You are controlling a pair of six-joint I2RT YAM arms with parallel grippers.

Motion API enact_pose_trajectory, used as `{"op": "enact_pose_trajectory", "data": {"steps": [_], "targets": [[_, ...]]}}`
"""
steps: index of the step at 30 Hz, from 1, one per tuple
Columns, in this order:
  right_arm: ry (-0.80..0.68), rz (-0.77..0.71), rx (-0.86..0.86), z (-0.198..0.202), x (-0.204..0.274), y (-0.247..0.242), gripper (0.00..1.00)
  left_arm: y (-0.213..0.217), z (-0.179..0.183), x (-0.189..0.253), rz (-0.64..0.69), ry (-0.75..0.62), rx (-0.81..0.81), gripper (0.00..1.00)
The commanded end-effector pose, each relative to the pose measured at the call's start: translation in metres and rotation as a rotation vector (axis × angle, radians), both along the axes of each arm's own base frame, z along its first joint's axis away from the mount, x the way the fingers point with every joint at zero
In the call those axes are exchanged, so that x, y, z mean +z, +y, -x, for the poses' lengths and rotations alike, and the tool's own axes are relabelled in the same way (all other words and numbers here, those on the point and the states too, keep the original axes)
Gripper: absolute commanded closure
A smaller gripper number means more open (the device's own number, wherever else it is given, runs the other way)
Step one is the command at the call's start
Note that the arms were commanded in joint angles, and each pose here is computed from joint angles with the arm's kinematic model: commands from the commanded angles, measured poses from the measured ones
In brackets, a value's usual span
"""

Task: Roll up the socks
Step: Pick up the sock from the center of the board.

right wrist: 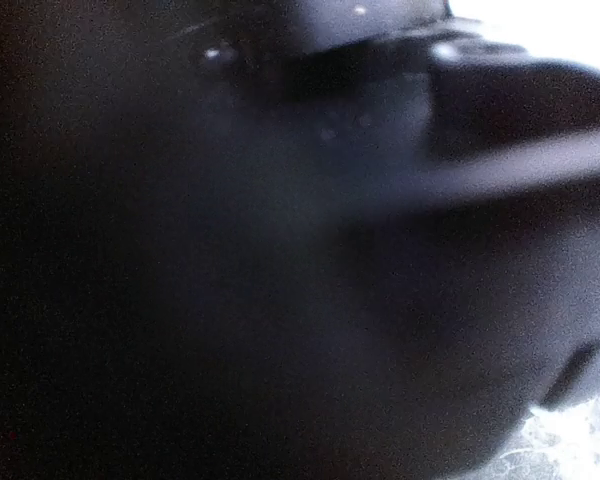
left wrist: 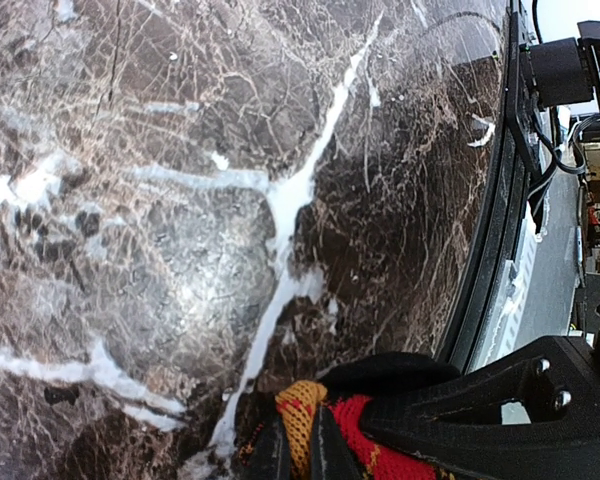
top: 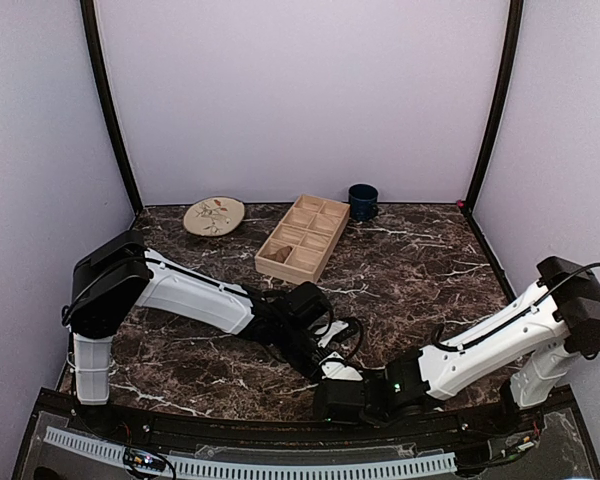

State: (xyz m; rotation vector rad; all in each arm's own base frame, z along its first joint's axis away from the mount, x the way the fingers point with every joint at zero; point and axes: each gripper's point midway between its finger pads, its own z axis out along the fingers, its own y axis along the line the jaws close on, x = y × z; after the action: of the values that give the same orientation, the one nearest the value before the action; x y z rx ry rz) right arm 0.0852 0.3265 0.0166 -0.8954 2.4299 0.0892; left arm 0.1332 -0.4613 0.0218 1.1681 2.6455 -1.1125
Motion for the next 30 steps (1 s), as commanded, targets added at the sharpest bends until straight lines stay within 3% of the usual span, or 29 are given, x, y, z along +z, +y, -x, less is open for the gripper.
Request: {"op": "enact_pose_trajectory", "data": {"steps": [1, 7, 15, 23, 30], "targets": [[0.219, 0.328, -0.084, 0.023, -0.061, -0.086, 0.75, 0.026, 0.001, -0.028, -0.129, -0.014, 0.027, 1.0], [0.246, 0.274, -0.074, 0.023, -0.059, -0.075, 0.83, 0.029, -0.006, -0.029, -0.143, -0.023, 0.053, 1.0], [0.324, 0.195, -0.057, 0.032, -0.063, -0.066, 0.86, 0.036, -0.03, -0.019, -0.139, -0.044, 0.146, 0.77], [0.408, 0.115, -0.044, 0.046, -0.066, -0.057, 0.88, 0.065, -0.072, -0.008, -0.169, -0.069, 0.36, 0.59], [0.444, 0.091, -0.039, 0.051, -0.065, -0.052, 0.95, 0.085, -0.1, 0.008, -0.173, -0.111, 0.495, 0.57]]}}
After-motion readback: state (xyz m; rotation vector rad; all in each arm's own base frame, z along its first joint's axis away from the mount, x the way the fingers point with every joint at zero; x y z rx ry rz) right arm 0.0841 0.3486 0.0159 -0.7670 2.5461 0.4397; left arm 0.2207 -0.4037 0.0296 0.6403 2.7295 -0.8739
